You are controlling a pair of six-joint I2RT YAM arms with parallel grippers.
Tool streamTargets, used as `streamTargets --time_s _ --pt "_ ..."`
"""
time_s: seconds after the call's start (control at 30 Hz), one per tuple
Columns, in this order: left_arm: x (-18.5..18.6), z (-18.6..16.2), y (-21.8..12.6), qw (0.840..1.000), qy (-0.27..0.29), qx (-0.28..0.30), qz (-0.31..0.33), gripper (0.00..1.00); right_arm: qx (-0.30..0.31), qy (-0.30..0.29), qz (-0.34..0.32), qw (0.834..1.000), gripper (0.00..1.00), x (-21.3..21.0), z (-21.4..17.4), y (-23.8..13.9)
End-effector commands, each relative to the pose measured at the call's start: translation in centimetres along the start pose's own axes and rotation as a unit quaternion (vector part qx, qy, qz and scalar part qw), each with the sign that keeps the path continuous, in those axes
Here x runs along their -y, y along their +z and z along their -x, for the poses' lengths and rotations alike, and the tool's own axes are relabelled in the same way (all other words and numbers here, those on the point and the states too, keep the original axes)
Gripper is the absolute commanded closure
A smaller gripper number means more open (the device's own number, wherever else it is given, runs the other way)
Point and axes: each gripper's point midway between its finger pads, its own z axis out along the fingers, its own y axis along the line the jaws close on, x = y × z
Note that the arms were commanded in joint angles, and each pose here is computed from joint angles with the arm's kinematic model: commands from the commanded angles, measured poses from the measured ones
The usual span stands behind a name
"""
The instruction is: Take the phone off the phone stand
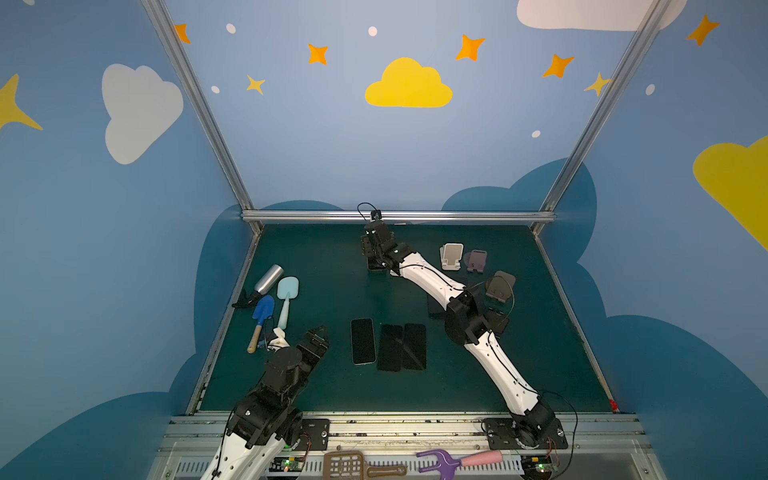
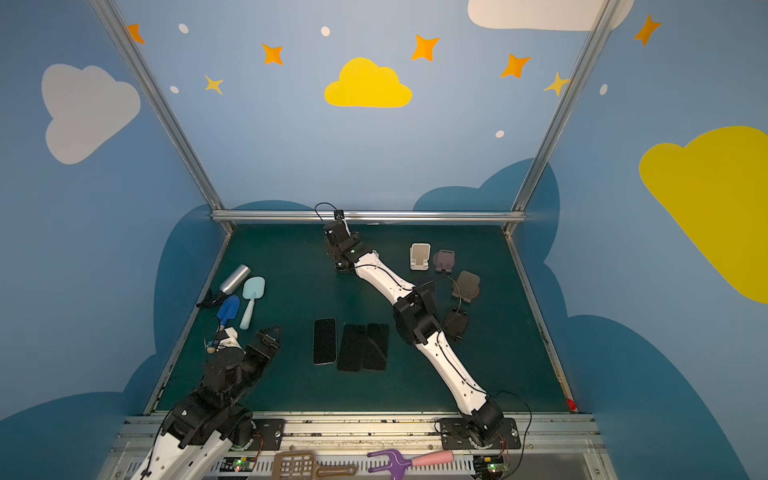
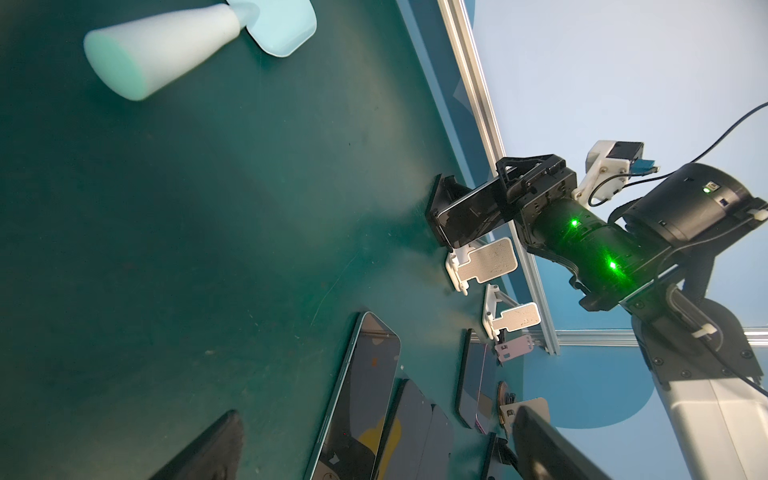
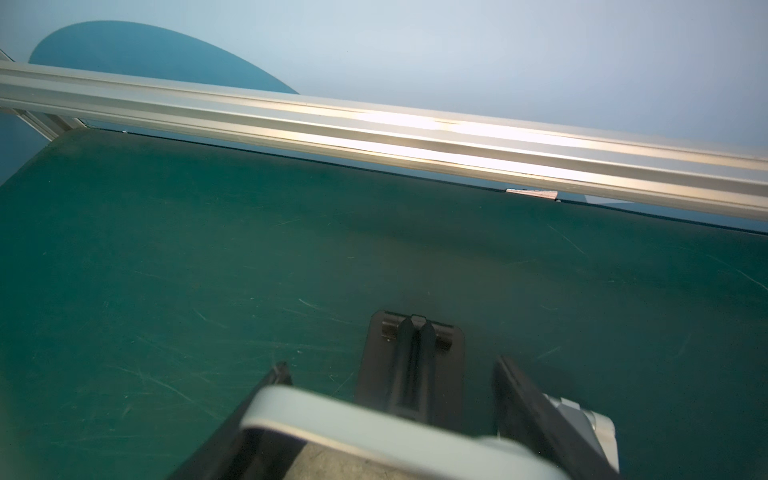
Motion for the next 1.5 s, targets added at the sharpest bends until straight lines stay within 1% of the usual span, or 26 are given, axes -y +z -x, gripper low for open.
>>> streamTargets --time_s 0.0,0.1,0.2,0.47,0.97,1.13,1.3,1.47 --pt "0.4 0.6 -0.4 1.0 0.007 0.01 -0.005 0.0 0.006 -0.002 0.002 1.0 0.3 -0.2 1.3 -1.4" --pt "0.4 0.6 -0.4 1.0 0.007 0.01 -0.005 0.0 -0.001 -0.006 0.003 1.0 0.27 -0.3 0.8 -1.2" --pt "0.4 0.5 -0.4 1.0 0.007 0.009 -0.004 0.0 -0.006 -0.005 0.004 1.0 0.22 -0.3 0.4 -1.1" --pt "0.4 0.6 -0.5 1.0 0.006 0.01 -0.005 0.0 -0.013 -0.009 0.001 1.0 0.16 -0.4 -0.3 -1.0" --pt "0.4 0.7 -0.4 1.0 0.004 0.012 0.0 0.0 -0.015 -0.001 0.002 1.0 0.1 -0.4 -0.3 -1.0" --pt "0.2 0.5 -0.2 1.0 -0.005 0.011 -0.002 0.0 -0.022 -0.007 -0.01 1.0 0.08 -0.1 -1.2 -0.7" --pt "0.0 0.5 -0.3 1.0 -0.003 0.012 -0.001 0.0 -0.023 0.005 -0.027 0.999 0.09 0.5 -1.6 -0.4" --pt "-0.3 0.4 -0.2 1.0 -0.005 0.012 0.003 0.0 -0.014 0.016 -0.027 0.999 0.14 0.3 -1.2 -0.5"
